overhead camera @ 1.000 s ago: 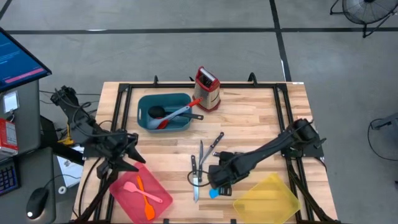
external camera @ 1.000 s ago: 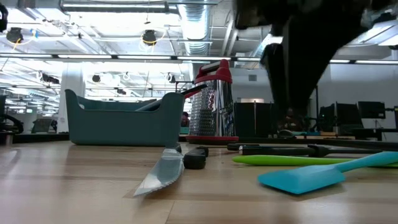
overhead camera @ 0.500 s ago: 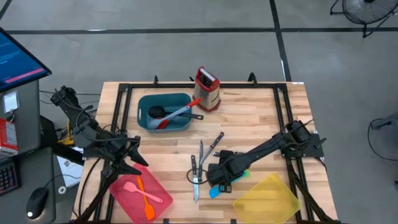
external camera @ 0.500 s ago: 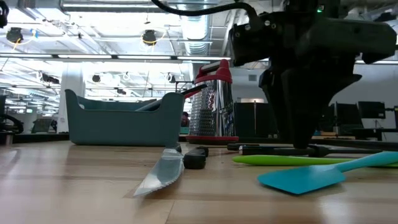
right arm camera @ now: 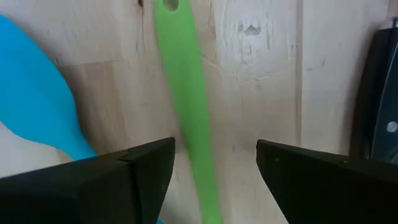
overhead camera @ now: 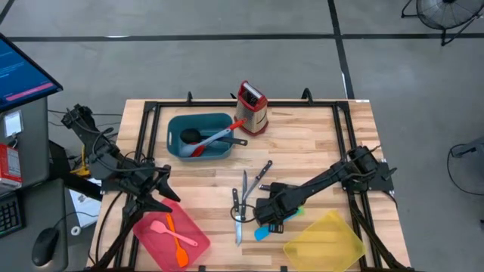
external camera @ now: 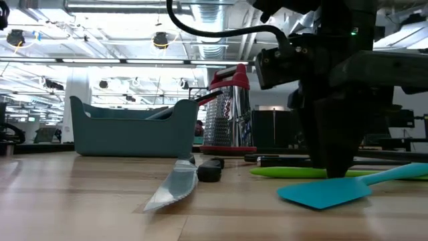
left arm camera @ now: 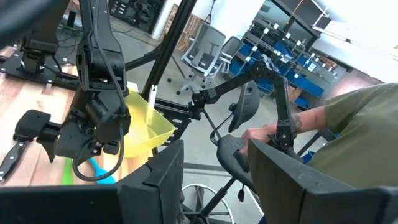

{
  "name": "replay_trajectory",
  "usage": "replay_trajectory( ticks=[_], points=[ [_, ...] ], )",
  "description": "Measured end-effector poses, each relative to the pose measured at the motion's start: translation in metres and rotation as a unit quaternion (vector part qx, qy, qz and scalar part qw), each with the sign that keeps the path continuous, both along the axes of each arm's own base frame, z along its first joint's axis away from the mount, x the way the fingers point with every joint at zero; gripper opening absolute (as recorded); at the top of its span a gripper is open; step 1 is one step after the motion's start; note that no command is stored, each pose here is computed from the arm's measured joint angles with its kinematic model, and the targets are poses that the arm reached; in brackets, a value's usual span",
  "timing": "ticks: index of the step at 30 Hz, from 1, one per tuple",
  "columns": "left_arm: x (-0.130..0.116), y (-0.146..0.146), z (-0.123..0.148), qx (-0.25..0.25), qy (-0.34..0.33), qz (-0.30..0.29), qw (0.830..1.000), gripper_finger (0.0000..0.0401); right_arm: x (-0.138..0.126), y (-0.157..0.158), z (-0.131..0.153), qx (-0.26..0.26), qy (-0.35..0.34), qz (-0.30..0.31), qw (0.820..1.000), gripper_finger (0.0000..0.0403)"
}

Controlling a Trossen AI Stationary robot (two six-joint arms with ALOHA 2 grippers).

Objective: Pick & Place Kitchen Items
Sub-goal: Put the green spatula into the pink bin

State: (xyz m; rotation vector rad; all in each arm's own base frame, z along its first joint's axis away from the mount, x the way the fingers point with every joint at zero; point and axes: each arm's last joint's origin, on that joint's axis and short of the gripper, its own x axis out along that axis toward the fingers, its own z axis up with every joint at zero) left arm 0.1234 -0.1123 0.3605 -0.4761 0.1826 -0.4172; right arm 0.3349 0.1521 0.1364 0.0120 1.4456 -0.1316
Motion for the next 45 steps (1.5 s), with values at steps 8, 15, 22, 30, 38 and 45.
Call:
replay_trajectory(
  ticks=[8, 15, 22, 30, 38, 45],
  points=[
    [0.0, 0.0, 0.0, 0.0, 0.0, 0.0, 1.0, 0.0159, 0.0, -0.001, -0.001, 0.004, -0.001, 0.001, 1.0, 0.0166],
    [0.0, 0.0, 0.0, 0.001, 0.0, 0.0, 1.0, 0.0159, 0.002, -0.006, -0.001, 0.025, 0.01, -0.003, 1.0, 0.0045],
    [0.0, 0.0, 0.0, 0.001, 0.0, 0.0, 1.0, 0.0159, 0.005, -0.01, 0.002, 0.034, 0.001, -0.016, 0.999, 0.0004],
    [0.0, 0.0, 0.0, 0.001, 0.0, 0.0, 1.0, 0.0159, 0.015, -0.01, 0.011, 0.027, -0.022, -0.021, 0.999, 0.0001],
    [0.0, 0.0, 0.0, 0.001, 0.0, 0.0, 1.0, 0.0159, 0.021, -0.008, 0.02, 0.038, -0.034, -0.02, 0.999, 0.0002],
    [0.0, 0.0, 0.0, 0.001, 0.0, -0.001, 1.0, 0.0159, 0.031, -0.009, 0.024, 0.054, -0.072, -0.006, 0.996, 0.0086]
  ],
)
